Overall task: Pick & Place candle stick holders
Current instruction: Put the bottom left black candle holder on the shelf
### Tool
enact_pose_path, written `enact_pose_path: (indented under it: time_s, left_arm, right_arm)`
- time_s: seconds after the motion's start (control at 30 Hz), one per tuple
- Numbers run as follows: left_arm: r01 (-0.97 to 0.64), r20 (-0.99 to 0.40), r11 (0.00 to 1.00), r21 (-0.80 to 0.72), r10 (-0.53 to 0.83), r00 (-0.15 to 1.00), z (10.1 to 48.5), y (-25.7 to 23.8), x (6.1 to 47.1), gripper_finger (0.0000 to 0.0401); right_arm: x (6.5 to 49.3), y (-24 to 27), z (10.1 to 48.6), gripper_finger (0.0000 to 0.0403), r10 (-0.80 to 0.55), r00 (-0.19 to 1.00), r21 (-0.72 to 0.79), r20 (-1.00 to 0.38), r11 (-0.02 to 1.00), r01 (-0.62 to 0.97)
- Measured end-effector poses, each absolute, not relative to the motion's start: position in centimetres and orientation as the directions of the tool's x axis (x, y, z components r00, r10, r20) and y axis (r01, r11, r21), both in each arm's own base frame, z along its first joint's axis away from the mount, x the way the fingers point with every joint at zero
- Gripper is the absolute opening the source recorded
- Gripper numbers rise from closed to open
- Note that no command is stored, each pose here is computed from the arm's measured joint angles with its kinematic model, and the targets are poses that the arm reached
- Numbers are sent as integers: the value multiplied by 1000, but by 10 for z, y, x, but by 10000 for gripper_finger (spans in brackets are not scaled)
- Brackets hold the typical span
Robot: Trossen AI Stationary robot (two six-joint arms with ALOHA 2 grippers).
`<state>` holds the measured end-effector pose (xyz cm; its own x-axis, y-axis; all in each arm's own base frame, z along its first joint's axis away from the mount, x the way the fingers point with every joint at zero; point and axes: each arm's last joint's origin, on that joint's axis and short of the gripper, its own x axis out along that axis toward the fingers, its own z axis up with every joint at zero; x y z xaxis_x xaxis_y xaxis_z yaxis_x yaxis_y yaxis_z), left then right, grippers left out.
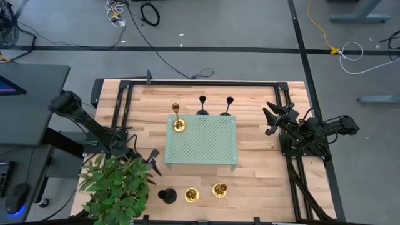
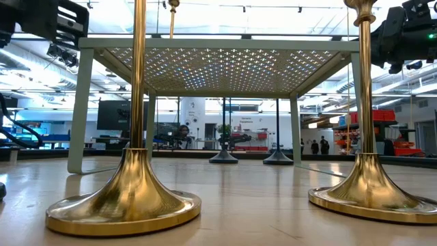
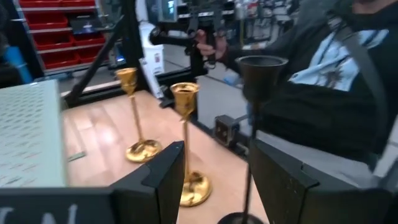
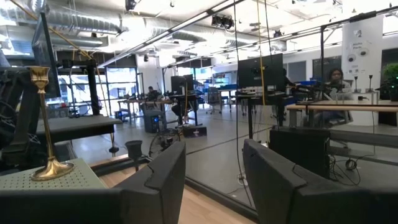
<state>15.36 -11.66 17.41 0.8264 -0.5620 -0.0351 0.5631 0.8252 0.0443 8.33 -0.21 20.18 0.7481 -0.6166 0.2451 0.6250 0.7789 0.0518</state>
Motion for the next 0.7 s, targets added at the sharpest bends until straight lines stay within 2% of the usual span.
enact_pose_path:
  time_s: [0.7]
  left_arm:
    - [580, -63, 811, 76, -576, 815, 170, -141, 185, 181]
  right_arm:
    - [83, -2, 202, 162, -616, 749, 52, 246, 779, 624]
